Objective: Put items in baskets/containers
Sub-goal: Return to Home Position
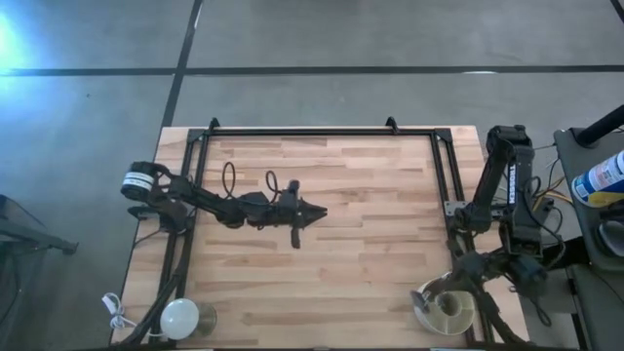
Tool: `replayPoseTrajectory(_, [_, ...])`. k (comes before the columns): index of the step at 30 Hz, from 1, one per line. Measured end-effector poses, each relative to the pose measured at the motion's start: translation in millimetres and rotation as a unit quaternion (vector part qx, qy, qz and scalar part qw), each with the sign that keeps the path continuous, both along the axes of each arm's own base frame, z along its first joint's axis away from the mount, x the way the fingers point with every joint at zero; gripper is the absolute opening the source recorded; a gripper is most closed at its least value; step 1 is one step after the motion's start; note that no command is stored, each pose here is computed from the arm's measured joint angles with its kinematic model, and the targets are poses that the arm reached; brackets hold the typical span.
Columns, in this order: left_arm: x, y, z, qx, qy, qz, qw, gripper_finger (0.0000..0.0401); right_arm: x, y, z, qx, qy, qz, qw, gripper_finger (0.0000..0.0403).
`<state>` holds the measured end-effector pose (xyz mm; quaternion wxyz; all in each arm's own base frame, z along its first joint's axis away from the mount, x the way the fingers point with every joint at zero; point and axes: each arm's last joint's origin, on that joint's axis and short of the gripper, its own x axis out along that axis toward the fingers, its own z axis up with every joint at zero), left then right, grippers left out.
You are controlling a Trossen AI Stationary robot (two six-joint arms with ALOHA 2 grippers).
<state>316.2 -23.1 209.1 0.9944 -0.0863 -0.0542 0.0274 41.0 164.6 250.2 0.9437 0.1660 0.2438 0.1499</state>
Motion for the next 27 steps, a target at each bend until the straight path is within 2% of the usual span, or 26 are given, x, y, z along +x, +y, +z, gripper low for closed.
replayPoseTrajectory(6, [0.5,6.9,-1.2,0.008,0.005,-0.042,0.999,0.0018,27.5,-13.3,7.1,-0.043,0.001,0.011,0.999,0.0008])
replayPoseTrajectory(9, [0.8,14.4,-2.7,0.012,0.011,-0.048,0.999,0.0003,45.7,-20.3,11.2,-0.047,-0.012,0.045,0.998,0.0008])
replayPoseTrajectory(16, [-2.1,28.5,-7.4,0.029,0.019,-0.053,0.998,0.0001,96.3,-46.9,15.1,-0.037,-0.098,0.136,0.985,0.0008])
replayPoseTrajectory(24, [-17.6,31.2,-15.7,0.038,0.014,-0.059,0.997,0.0,144.3,-92.3,7.5,-0.092,-0.171,0.14,0.971,0.0008])
replayPoseTrajectory(27, [-29.3,32.9,-19.9,0.037,0.008,-0.055,0.998,0.0,156.1,-108.3,7.0,-0.127,-0.197,0.114,0.965,0.0008])
